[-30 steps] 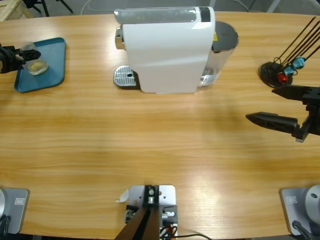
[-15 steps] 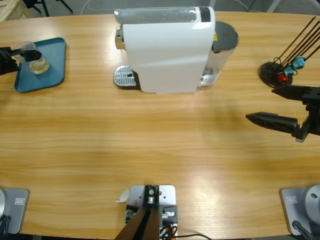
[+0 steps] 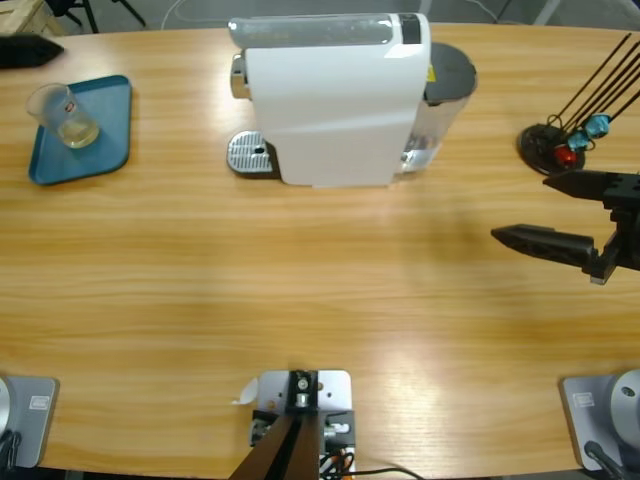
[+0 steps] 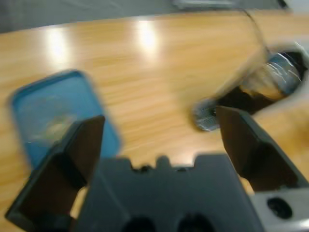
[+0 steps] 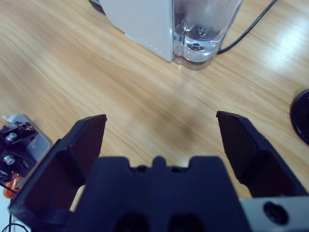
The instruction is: Pour coffee
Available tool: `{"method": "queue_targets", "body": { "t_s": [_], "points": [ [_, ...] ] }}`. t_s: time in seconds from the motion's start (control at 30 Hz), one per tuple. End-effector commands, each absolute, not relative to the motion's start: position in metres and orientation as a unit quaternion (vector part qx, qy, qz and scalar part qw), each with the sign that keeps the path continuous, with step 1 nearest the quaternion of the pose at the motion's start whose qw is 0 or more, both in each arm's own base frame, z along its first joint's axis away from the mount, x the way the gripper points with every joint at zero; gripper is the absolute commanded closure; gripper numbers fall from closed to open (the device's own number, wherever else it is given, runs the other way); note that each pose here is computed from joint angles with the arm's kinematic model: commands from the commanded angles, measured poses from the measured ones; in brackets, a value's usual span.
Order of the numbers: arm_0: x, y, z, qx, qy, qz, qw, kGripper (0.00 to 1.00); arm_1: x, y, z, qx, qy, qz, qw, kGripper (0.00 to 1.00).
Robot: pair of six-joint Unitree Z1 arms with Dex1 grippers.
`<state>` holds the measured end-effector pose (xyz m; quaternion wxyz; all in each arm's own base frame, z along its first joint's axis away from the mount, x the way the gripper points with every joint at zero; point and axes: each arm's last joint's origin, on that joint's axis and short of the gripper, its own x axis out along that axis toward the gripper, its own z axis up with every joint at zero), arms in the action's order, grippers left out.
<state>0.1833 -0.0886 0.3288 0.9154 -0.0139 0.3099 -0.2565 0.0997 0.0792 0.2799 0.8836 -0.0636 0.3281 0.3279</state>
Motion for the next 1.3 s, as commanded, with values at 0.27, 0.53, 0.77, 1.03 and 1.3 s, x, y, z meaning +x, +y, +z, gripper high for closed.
{"method": "queue_targets", "body": {
  "t_s": [0.27,0.53,0.77,1.03,1.3],
  "points": [
    [0.126,-0.12,0.27,0.086,0.346,-0.391,0.849,0.003,0.101,0.082,0.264,-0.078,0.355,0.333,0.87,0.0],
    [0.128,-0.12,0.283,0.164,0.307,-0.327,0.878,0.008,0.102,0.083,0.264,-0.079,0.356,0.332,0.87,0.0],
    [0.124,-0.122,0.273,0.164,0.316,-0.338,0.871,0.009,0.103,0.084,0.263,-0.08,0.358,0.331,0.87,0.0],
    [0.126,-0.126,0.27,0.164,0.32,-0.343,0.868,0.009,0.103,0.084,0.263,-0.08,0.358,0.331,0.869,0.0],
    [0.125,-0.125,0.27,0.163,0.321,-0.343,0.868,0.013,0.103,0.084,0.263,-0.08,0.359,0.332,0.869,0.0]
  ]
}}
